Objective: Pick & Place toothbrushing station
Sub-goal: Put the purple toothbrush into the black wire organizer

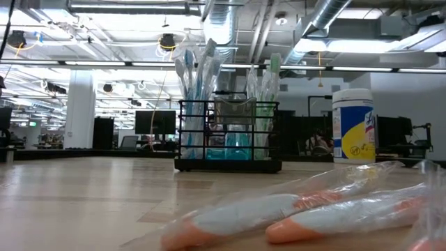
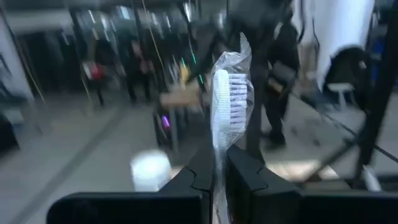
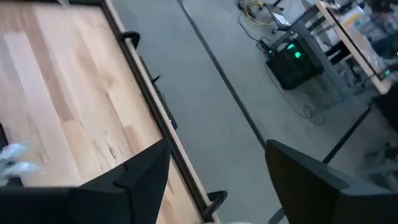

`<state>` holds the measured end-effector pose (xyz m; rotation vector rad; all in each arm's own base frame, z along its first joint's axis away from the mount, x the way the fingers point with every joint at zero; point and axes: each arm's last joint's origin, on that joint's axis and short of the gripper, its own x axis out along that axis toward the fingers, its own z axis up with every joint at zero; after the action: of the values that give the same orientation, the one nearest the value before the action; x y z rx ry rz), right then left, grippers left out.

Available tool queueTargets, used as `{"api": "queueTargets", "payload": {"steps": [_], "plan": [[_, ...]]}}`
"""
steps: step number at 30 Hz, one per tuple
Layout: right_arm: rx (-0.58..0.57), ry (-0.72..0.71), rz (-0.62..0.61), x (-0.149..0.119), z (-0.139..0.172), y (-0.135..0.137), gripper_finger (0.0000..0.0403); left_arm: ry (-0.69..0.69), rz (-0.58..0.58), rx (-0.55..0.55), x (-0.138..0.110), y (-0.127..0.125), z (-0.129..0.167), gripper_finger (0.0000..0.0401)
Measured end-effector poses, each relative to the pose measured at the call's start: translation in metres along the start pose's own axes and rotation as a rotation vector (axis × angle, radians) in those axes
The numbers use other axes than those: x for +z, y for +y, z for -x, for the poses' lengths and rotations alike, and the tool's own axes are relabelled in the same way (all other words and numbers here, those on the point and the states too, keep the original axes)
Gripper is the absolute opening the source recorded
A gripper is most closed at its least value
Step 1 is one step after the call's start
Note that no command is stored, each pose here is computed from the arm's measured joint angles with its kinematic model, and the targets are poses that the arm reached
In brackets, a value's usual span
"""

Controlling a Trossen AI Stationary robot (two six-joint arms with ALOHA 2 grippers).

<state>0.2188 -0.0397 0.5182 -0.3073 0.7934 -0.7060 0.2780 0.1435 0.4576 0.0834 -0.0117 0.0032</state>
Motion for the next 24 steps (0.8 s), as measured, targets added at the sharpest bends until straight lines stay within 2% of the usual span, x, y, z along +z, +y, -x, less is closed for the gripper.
{"api": "queueTargets", "payload": {"steps": [3, 6, 11, 16, 20, 24], "plan": [[0.001, -0.016, -0.084, -0.01, 0.015, -0.011, 0.025, -0.123, -0.033, 0.058, 0.005, -0.014, 0.006, 0.0007], [0.011, -0.039, -0.174, -0.02, 0.028, -0.02, 0.0246, -0.185, -0.024, 0.127, -0.006, -0.031, 0.016, 0.0007], [0.017, -0.088, -0.331, -0.037, 0.05, -0.036, 0.0241, -0.269, 0.005, 0.266, -0.052, -0.062, 0.032, 0.0007], [0.022, -0.112, -0.445, -0.045, 0.06, -0.044, 0.0234, -0.318, 0.078, 0.401, -0.11, -0.077, 0.051, 0.0007], [0.021, -0.117, -0.477, -0.046, 0.061, -0.045, 0.0224, -0.364, 0.171, 0.434, -0.154, -0.083, 0.064, 0.0007], [0.018, -0.108, -0.471, -0.044, 0.058, -0.043, 0.0212, -0.394, 0.238, 0.417, -0.183, -0.094, 0.072, 0.0007]]}}
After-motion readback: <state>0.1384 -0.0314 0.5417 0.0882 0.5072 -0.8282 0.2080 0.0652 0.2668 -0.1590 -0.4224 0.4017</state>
